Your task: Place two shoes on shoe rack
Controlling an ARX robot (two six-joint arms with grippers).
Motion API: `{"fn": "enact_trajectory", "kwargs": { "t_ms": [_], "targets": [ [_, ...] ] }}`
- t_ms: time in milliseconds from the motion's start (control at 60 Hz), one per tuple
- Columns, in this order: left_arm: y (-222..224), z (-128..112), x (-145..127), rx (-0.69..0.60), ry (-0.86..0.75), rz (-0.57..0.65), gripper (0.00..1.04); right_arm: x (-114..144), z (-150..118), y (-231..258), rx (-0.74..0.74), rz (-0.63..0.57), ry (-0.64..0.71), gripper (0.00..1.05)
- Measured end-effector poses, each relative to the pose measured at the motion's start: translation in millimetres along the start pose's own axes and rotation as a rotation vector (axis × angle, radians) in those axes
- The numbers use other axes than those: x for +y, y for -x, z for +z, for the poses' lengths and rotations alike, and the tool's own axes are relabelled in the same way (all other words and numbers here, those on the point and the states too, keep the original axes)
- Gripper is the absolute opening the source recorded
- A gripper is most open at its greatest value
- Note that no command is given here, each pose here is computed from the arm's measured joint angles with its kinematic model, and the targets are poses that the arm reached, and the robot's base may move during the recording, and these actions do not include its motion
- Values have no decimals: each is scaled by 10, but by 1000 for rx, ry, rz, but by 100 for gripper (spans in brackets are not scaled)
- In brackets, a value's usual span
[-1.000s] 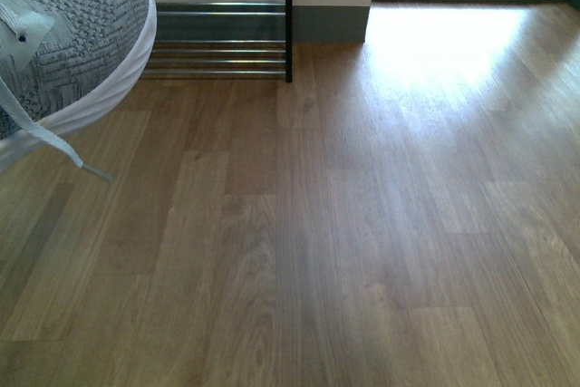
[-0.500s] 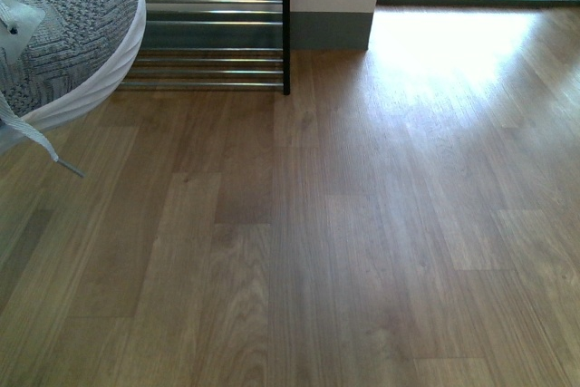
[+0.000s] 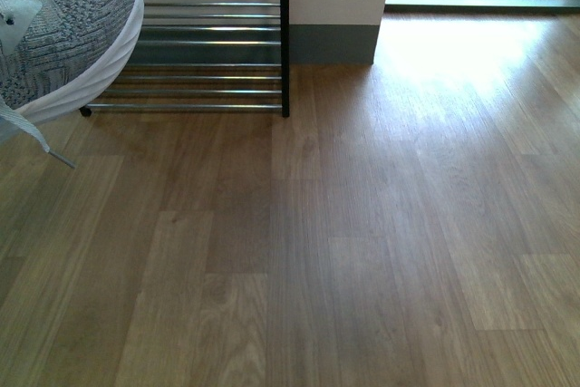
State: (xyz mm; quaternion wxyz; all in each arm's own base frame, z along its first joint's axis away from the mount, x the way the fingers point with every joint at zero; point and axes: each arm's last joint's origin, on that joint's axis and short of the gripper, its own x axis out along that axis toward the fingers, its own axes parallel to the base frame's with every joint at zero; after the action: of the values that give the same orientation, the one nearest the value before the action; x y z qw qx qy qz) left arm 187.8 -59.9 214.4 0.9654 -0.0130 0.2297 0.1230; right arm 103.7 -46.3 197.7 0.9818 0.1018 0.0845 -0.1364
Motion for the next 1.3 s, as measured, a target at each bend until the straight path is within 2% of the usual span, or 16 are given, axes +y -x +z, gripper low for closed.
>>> {"fn": "enact_trajectory", "kwargs": {
  "t_ms": [1300],
  "targets": [
    [0,-1,0,0,0,1,2,1,0,0,0,3,0,1]
  ]
}}
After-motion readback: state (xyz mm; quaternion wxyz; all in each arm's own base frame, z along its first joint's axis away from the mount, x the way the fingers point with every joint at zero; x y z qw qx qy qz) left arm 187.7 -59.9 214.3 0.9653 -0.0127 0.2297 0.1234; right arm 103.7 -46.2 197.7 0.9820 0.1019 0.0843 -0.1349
